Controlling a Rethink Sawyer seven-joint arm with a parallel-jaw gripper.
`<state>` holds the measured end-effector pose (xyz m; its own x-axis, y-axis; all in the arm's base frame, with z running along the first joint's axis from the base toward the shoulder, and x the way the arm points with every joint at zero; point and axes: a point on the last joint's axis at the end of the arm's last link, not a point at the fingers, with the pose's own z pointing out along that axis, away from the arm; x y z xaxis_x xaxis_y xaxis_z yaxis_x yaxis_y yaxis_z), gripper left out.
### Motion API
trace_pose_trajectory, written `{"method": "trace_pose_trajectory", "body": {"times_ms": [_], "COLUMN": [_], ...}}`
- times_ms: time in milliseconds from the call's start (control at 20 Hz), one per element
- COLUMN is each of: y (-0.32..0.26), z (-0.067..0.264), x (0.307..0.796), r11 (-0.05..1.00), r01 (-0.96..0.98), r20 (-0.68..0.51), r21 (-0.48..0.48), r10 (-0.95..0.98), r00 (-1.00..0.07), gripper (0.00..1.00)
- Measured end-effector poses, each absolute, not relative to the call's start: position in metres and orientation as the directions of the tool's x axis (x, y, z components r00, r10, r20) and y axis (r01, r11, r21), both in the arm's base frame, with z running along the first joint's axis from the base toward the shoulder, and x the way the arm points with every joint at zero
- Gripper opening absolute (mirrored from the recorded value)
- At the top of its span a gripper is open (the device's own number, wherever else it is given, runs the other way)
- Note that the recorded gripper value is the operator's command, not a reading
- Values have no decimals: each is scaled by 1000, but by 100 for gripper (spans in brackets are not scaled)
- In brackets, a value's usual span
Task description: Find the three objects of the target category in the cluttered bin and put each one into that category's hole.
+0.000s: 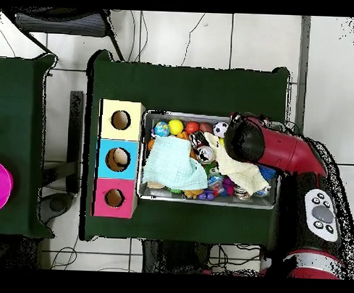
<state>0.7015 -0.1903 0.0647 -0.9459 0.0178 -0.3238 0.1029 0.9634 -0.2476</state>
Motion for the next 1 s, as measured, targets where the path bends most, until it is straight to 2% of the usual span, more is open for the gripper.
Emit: {"method": "trace_pose_trajectory", "body": {"times_ms": [600,1000], "y": [-157,-137], "z": [8,7], "x": [688,695], "r11": [965,953], "r01": [29,-24], "r20": [-219,-141], "r21": [-260,-303], "r10": [-30,-69], "r00": [-975,-988], "gripper": [100,100]}}
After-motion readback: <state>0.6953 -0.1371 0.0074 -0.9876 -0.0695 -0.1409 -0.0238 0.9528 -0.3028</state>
